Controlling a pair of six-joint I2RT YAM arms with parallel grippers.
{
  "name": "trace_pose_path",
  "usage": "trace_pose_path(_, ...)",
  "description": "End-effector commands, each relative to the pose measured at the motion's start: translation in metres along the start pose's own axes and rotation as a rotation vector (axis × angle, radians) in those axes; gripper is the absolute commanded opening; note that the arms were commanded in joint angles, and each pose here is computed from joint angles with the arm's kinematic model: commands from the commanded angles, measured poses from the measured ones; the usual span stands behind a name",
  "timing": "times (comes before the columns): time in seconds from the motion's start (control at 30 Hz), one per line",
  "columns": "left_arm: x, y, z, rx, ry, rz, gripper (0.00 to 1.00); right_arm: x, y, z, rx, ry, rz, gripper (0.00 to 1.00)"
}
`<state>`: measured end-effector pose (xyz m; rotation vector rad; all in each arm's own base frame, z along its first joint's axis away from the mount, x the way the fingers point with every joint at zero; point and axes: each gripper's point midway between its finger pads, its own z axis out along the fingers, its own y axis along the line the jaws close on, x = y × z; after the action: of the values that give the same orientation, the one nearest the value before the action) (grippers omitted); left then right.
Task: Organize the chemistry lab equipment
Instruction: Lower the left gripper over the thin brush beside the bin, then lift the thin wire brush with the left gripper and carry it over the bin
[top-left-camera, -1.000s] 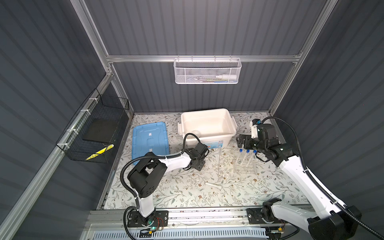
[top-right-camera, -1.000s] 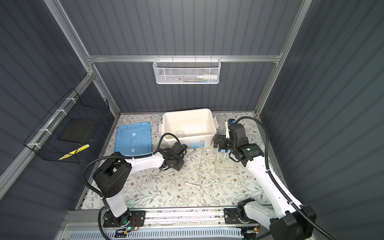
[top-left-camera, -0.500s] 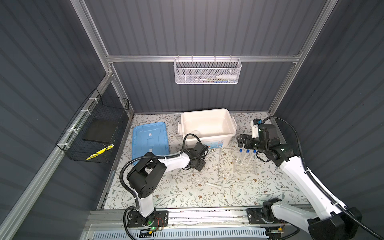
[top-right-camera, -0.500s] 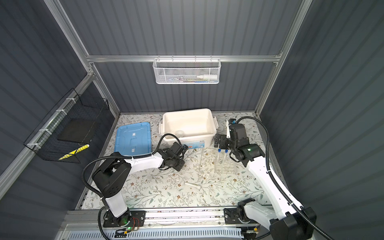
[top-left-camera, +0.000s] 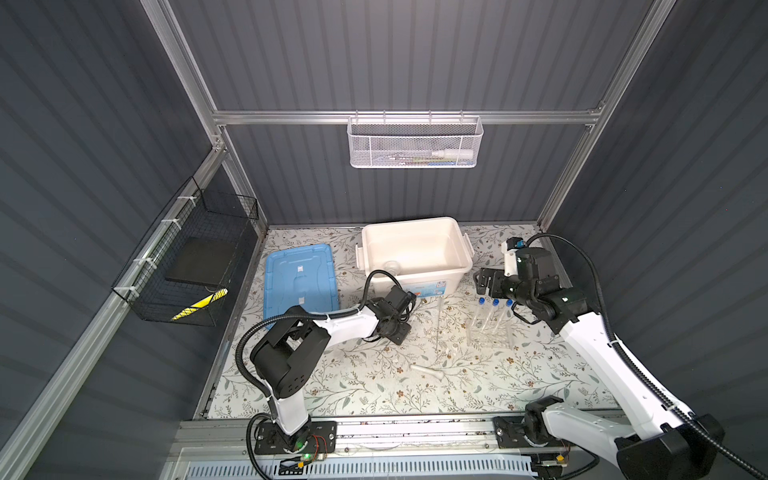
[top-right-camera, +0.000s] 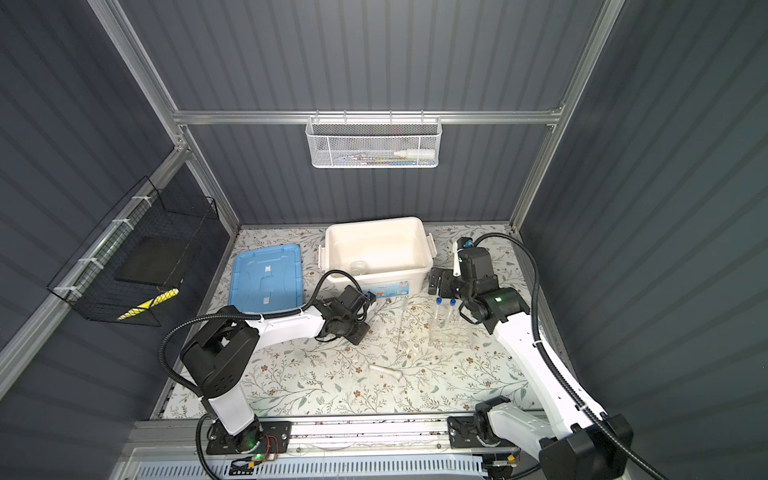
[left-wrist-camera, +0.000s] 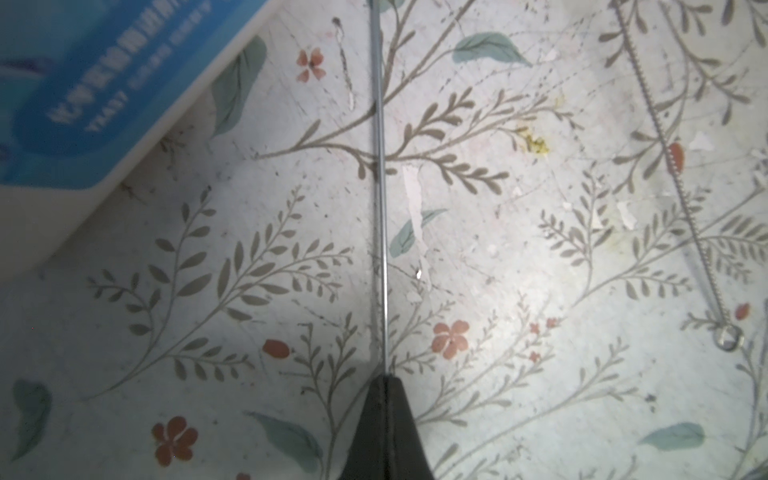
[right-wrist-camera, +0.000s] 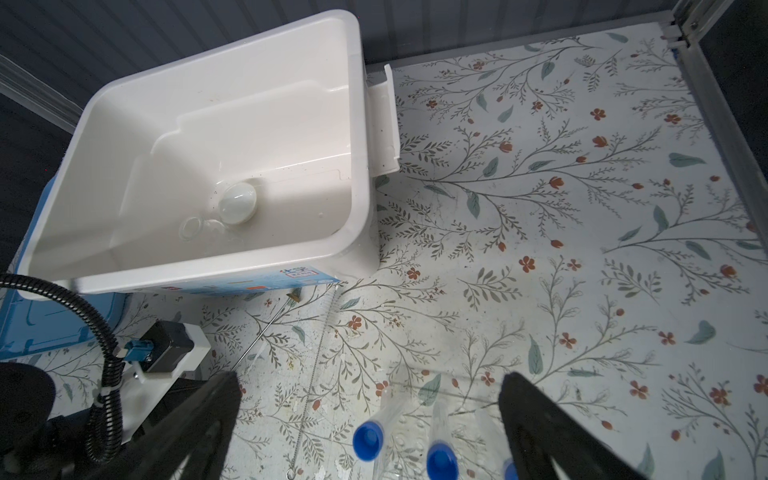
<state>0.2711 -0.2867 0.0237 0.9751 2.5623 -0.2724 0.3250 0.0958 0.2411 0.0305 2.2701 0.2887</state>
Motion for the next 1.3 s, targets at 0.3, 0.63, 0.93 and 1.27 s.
trace_pose_path(0.3,0.011,-0.005,-0.028,0.031,-0.008,0.059,0.04,0.006,-0.002,0.003,-0.002,0.002,0.028,0.99)
trace_pose_path(0.63,-0.004,-0.010,-0.061,0.050,-0.069,0.113,0.04,0.007,-0.002,0.004,-0.008,-0.001,0.032,0.99)
trace_pose_path(0.93,-0.030,-0.020,-0.112,0.087,-0.159,0.175,0.05,0.007,-0.004,0.005,0.001,0.000,0.028,0.99)
trace_pose_path(1.27,-0.088,-0.014,-0.178,0.008,-0.321,0.232,0.06,0.008,-0.003,0.008,-0.004,0.002,0.028,0.99)
